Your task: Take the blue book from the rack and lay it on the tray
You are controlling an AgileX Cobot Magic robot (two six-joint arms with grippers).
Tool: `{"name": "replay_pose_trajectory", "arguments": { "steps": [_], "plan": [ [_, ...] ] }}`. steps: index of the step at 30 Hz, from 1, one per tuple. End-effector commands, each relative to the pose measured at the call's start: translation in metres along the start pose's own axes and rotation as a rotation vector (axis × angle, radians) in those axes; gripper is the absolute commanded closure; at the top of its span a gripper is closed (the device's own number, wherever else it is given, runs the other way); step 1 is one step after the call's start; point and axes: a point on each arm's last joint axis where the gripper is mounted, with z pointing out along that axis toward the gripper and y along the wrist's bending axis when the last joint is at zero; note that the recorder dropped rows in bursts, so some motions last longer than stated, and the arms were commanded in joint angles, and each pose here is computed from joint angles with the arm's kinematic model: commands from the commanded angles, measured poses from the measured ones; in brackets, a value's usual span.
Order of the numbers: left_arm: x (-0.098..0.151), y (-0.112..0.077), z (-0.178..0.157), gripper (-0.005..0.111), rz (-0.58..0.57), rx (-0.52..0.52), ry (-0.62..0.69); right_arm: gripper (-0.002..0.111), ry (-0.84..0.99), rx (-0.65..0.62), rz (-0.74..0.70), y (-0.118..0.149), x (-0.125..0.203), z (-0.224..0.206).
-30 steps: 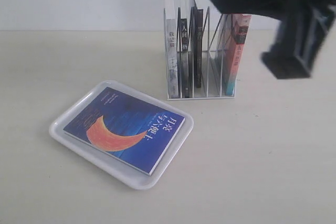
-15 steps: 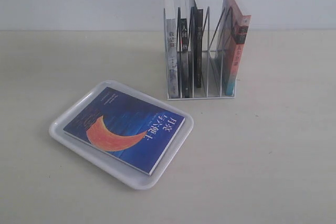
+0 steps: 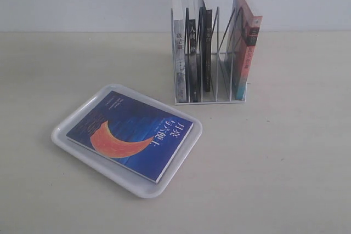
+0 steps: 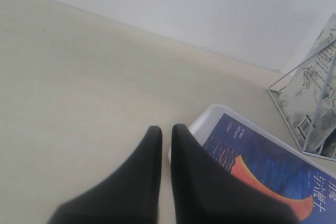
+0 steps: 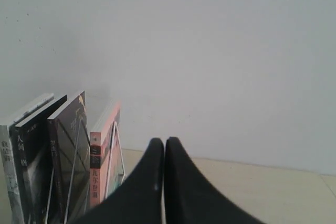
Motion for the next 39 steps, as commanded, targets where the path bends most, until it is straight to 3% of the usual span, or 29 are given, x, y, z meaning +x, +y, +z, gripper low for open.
{"name": "replay_pose_trajectory", "arguments": {
  "steps": [1, 22, 33, 35, 39],
  "plan": [
    [0.0, 0.0, 0.0, 0.101, 0.0, 0.006, -0.006, 0.108, -0.028, 0.009, 0.018, 0.0, -0.002, -0.004],
    [0.0, 0.0, 0.0, 0.101, 0.0, 0.006, -0.006, 0.108, 0.032, 0.049, 0.029, -0.003, 0.007, -0.013],
    [0.0, 0.0, 0.0, 0.101, 0.0, 0.006, -0.006, 0.108, 0.113, 0.048, 0.033, 0.001, 0.095, -0.018],
    [0.0, 0.0, 0.0, 0.101, 0.0, 0.006, -0.006, 0.108, 0.088, 0.05, 0.043, 0.001, 0.098, -0.017],
    [0.0, 0.0, 0.0, 0.101, 0.0, 0.006, -0.006, 0.108, 0.216, 0.044, 0.025, 0.002, 0.111, -0.022]
  ]
}}
